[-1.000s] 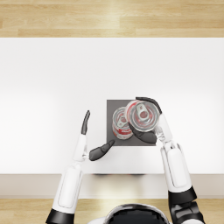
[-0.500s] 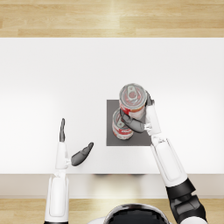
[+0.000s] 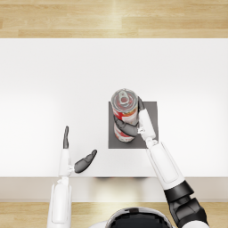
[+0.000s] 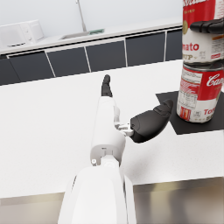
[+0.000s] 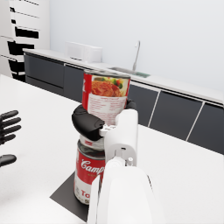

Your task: Pick up the red can on the left and place it in the middle, then pick up the red can on the right and place it on top of the can in the middle

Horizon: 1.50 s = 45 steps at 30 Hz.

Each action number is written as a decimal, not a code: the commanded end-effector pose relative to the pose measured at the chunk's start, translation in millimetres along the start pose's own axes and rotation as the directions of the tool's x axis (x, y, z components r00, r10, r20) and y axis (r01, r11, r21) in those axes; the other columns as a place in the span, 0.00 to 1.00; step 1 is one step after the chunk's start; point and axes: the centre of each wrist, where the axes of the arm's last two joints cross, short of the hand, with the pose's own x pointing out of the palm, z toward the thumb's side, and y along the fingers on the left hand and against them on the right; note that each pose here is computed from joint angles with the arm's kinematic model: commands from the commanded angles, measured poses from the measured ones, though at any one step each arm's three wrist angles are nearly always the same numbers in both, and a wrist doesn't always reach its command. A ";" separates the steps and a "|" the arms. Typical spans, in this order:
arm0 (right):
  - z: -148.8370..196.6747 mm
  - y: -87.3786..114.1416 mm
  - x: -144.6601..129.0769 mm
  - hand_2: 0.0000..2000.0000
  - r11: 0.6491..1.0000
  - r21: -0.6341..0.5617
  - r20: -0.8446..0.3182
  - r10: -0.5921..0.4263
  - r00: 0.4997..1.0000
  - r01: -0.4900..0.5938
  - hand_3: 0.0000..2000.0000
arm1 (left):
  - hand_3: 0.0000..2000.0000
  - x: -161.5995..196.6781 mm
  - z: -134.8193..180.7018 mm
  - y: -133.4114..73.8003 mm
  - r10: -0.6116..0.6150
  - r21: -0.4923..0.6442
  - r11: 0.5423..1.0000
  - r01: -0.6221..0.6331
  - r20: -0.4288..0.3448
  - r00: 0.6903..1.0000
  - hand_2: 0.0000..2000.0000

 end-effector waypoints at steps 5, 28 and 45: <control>-16.5 -3.4 3.9 1.00 0.999 0.043 -0.022 0.006 1.000 -0.006 0.76 | 0.00 5.6 -1.9 -3.6 -0.017 -0.009 1.000 0.017 0.006 1.000 0.00; 127.8 61.5 -49.0 0.00 0.848 -0.507 0.154 -0.086 0.984 0.153 0.00 | 0.00 1.1 59.2 7.0 0.016 0.230 0.973 -0.021 0.024 1.000 0.00; 84.7 71.8 -119.1 0.00 0.753 -0.605 0.174 -0.190 0.966 0.257 0.00 | 0.00 -59.8 100.9 24.3 0.216 0.384 0.903 -0.194 -0.015 0.976 0.00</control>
